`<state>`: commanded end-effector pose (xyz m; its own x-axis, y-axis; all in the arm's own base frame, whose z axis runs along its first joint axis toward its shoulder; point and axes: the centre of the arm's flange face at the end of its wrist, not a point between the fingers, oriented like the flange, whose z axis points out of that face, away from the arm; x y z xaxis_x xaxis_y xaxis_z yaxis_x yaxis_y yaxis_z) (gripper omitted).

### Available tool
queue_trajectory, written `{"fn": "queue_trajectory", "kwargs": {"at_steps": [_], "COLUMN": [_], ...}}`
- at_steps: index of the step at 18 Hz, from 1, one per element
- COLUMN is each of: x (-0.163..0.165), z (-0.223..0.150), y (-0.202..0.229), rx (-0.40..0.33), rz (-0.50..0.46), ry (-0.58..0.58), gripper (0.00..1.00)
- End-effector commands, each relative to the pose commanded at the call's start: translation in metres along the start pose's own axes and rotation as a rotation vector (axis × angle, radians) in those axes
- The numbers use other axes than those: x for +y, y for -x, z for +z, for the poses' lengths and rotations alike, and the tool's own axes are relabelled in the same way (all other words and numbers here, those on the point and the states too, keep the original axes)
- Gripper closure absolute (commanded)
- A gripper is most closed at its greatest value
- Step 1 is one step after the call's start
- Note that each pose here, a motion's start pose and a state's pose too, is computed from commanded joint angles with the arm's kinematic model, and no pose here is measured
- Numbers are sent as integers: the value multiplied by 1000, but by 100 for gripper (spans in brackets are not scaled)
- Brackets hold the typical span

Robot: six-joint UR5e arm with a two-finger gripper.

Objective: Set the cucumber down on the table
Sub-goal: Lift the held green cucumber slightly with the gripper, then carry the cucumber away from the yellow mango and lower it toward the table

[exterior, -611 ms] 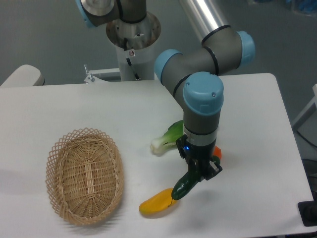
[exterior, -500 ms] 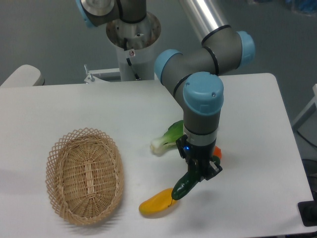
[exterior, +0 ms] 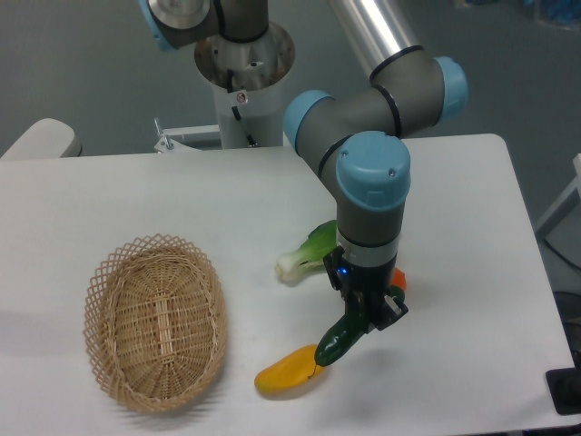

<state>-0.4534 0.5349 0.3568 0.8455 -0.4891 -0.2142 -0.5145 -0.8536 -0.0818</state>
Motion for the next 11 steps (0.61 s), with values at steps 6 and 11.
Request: {"fn": "queue_trajectory", "kwargs": {"at_steps": [6, 11], "x": [12, 32], "z": [16, 42], "y": [5, 11], "rx": [19, 54], "rz": [168, 278], "ry": [1, -1], "gripper": [85, 85]}}
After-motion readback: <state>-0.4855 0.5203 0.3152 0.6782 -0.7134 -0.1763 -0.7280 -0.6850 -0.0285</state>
